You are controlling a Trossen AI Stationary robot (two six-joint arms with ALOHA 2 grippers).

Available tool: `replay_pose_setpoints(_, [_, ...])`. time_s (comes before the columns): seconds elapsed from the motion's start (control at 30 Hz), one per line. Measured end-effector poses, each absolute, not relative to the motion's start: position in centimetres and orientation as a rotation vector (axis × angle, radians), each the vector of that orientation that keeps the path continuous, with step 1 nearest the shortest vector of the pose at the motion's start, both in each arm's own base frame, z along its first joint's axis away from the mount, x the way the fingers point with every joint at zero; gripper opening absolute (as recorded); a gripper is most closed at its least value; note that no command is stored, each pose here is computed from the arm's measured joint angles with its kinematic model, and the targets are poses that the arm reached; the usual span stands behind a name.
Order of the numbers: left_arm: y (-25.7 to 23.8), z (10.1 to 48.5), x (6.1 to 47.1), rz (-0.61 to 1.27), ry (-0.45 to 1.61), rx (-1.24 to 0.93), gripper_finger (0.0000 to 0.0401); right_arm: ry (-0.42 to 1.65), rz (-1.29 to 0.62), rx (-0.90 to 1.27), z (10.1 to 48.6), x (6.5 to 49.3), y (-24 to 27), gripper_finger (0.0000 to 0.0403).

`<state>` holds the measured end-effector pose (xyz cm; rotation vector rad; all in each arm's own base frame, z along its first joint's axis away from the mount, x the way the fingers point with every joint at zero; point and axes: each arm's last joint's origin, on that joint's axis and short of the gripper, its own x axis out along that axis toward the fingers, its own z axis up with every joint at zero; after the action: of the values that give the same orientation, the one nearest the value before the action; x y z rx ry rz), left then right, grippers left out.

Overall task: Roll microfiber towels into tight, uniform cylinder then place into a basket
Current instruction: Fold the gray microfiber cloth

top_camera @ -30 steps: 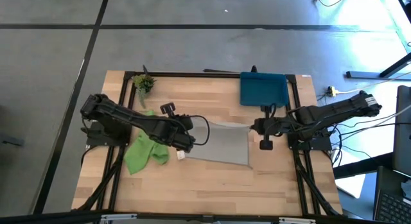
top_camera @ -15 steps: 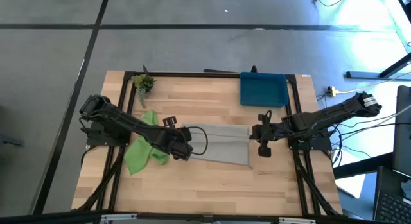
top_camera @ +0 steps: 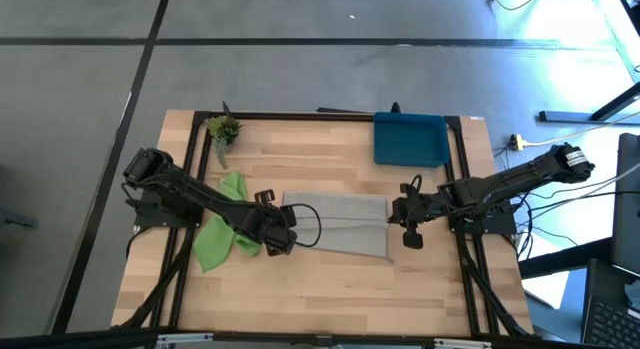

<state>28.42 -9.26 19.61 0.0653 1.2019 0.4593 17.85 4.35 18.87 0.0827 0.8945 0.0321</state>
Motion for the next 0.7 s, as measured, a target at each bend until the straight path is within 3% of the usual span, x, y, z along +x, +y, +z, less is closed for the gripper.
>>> replay_pose_setpoints(0.53, [-9.38,19.60,28.57,0.439,1.197,0.043,0.0000,0.908,0.076,0.104,18.85,17.80,4.49,0.0095])
replay_pose_setpoints(0.7, [-9.37,19.61,28.58,0.442,1.194,0.044,0.0025,0.889,0.079,0.107,18.96,17.94,4.53,0.0138])
